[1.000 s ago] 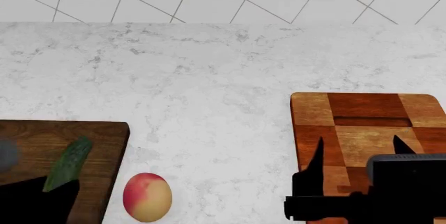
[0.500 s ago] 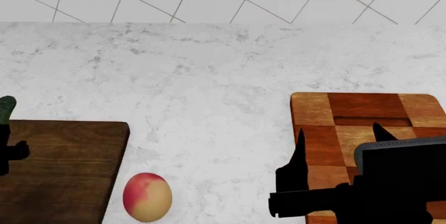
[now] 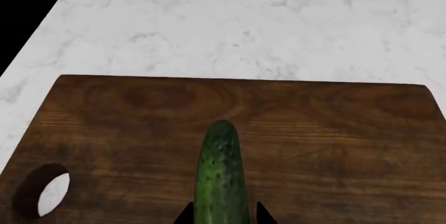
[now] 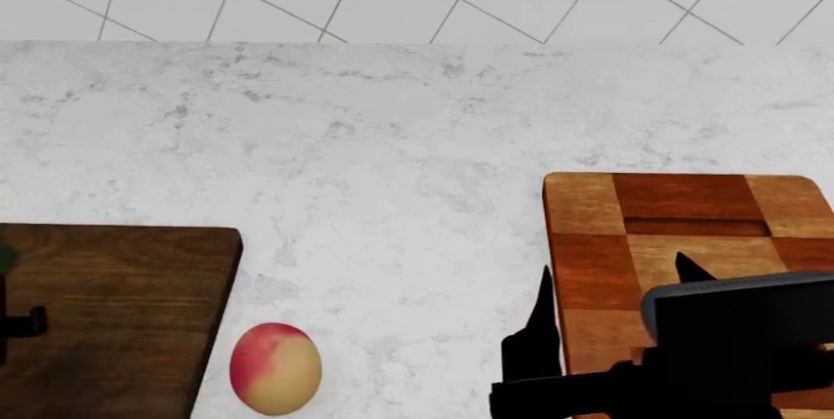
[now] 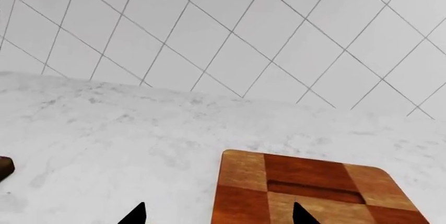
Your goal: Place the cucumber and the peach on separate cutting boards.
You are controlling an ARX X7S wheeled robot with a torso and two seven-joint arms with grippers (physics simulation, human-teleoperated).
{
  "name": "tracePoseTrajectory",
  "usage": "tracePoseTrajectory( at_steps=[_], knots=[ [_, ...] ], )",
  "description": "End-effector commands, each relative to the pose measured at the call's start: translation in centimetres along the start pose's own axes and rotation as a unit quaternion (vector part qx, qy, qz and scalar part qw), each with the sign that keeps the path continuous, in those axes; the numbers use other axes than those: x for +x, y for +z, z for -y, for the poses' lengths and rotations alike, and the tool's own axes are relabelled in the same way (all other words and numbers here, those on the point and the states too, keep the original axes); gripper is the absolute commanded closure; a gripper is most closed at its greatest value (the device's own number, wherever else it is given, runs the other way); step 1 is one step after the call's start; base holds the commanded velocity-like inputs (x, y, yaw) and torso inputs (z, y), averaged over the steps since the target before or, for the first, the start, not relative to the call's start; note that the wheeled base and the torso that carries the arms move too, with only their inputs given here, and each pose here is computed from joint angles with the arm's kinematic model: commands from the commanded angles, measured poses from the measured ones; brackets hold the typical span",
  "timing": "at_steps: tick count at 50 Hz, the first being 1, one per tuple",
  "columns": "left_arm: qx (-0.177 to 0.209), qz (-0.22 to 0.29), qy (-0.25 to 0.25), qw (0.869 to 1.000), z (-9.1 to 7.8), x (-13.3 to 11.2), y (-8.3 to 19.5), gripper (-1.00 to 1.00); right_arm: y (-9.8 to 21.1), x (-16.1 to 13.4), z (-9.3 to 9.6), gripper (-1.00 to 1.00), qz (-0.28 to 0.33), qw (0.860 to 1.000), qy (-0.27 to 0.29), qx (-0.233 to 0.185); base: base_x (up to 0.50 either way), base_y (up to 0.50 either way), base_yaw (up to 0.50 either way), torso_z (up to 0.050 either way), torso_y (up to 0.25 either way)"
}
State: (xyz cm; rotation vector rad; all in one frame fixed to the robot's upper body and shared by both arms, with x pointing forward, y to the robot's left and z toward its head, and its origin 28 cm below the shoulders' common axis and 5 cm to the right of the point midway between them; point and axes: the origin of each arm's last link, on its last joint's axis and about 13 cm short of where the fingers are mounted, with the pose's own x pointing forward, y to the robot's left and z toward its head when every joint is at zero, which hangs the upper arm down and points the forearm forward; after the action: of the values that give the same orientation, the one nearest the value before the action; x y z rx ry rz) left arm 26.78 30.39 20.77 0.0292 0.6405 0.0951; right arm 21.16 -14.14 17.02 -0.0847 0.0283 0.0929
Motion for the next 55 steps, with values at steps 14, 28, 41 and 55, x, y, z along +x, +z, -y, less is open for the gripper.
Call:
tracePoseTrajectory(
  at_steps=[14,28,41,55],
  knots=[
    [-0.007,0.021,-0.025,0.999,0.5,-0.5,0.9,-1.00,-0.9,-0.1,-0.3,-1.00,-0.012,1.000,0.008,0.009,0.00,0.00,0.00,0.000,0.000],
    [-0.032,0.112,-0.025,0.993,0.5,-6.1,0.0,-1.00,1.7,-0.9,-1.3,-1.00,0.010,0.997,0.076,0.016,0.00,0.00,0.00,0.000,0.000],
    [-0.037,0.184,-0.002,0.982,-0.2,-9.8,-2.0,-1.00,3.3,-0.2,-4.1,-1.00,-0.037,0.980,0.196,-0.002,0.00,0.00,0.00,0.000,0.000],
    [-0.040,0.191,-0.010,0.981,-0.5,-9.5,-2.0,-1.00,2.7,2.2,-7.5,-1.00,-0.115,0.961,0.251,0.003,0.00,0.00,0.00,0.000,0.000]
  ],
)
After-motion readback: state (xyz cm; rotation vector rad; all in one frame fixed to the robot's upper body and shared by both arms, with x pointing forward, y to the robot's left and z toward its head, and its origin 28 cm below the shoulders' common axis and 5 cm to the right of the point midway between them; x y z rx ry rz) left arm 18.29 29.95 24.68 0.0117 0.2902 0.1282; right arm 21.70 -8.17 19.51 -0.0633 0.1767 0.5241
